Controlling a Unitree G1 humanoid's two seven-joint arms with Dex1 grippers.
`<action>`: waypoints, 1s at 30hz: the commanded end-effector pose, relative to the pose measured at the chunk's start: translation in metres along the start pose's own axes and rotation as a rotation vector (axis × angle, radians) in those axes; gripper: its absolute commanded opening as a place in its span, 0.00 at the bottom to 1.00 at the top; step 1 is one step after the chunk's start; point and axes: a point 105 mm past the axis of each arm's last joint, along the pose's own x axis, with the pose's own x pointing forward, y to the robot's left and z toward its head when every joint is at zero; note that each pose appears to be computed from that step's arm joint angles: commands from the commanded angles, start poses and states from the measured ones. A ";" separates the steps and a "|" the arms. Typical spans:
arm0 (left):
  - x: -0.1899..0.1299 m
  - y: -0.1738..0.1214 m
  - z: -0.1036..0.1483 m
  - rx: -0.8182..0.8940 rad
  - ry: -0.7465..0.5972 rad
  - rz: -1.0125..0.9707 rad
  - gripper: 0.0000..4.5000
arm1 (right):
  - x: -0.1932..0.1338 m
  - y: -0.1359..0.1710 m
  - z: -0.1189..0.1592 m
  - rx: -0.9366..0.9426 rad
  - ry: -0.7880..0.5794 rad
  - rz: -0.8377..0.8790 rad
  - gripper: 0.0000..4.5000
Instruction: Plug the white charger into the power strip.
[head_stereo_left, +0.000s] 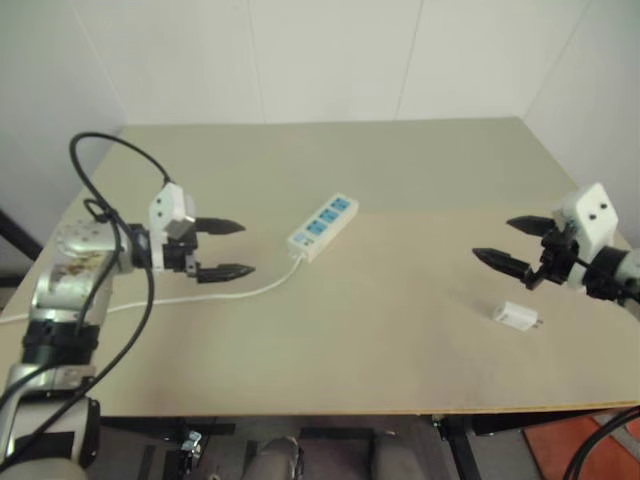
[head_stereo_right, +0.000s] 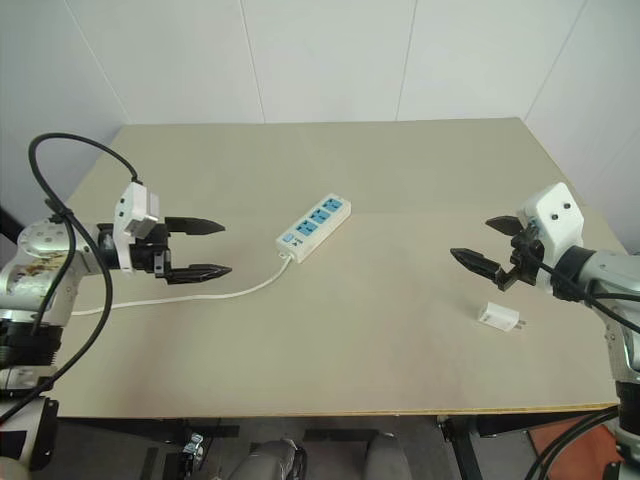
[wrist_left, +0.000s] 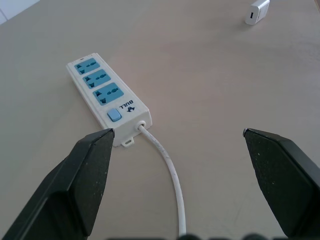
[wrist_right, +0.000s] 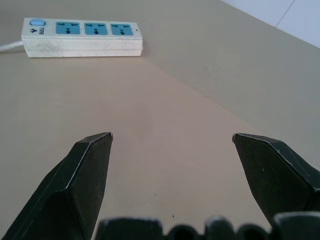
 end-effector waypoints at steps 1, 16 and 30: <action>-0.002 0.003 0.010 0.048 -0.015 0.010 1.00 | -0.009 -0.006 0.017 -0.035 -0.045 -0.035 1.00; 0.097 0.024 -0.016 -0.051 -0.082 0.247 1.00 | -0.002 -0.003 0.025 -0.031 -0.079 -0.027 1.00; 0.131 0.041 -0.026 -0.124 -0.195 0.532 1.00 | -0.007 -0.001 0.032 -0.021 -0.104 -0.030 1.00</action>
